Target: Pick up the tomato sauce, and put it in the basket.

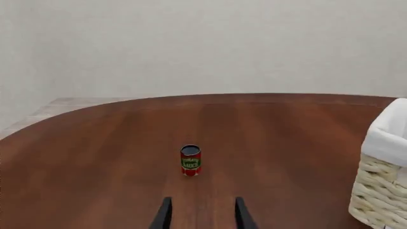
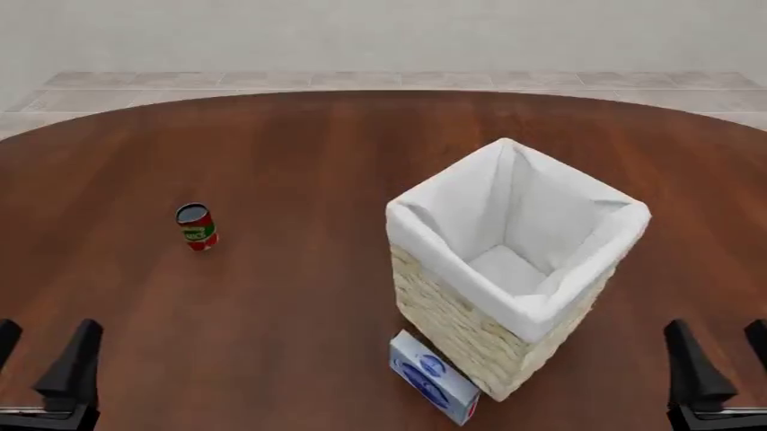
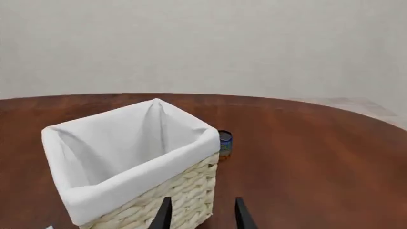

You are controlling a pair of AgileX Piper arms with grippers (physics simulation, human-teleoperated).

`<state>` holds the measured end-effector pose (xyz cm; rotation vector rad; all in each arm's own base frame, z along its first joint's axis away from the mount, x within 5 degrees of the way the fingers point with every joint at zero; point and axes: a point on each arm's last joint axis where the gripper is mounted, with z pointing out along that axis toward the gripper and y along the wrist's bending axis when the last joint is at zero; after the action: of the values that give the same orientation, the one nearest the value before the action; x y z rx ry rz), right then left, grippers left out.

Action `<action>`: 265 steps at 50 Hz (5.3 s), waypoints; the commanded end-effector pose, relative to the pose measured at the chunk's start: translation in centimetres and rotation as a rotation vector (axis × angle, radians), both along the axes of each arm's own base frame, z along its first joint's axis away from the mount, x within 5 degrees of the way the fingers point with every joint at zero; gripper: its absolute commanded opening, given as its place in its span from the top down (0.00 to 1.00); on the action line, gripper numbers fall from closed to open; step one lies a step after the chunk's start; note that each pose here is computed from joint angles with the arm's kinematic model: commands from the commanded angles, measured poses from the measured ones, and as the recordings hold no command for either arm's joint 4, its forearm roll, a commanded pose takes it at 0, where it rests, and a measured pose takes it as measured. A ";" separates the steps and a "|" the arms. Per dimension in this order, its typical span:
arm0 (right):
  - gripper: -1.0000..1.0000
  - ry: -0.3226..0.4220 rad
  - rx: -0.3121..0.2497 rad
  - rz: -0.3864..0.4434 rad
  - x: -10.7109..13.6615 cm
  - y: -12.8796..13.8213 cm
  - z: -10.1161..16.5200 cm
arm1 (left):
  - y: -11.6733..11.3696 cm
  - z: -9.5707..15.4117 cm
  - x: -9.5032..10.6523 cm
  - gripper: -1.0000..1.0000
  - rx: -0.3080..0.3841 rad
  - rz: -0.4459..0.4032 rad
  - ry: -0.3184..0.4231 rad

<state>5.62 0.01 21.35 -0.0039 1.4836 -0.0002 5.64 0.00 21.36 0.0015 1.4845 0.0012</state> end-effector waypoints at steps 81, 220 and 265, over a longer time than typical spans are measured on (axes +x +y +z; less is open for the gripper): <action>0.00 0.014 -0.032 0.051 0.0 0.3 -0.1 | 0.6 10.4 13.8 0.00 0.045 0.029 0.313; 0.00 0.039 -0.045 0.074 0.4 0.5 -0.2 | 3.0 -7.0 33.6 0.00 -0.031 0.076 0.658; 0.00 0.041 -0.045 0.071 0.9 0.5 -0.1 | 2.3 -9.6 35.1 0.00 -0.058 0.065 0.688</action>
<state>6.45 0.50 21.24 -0.0950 1.5247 0.0240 40.53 2.52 12.26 -0.0909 2.1625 0.0231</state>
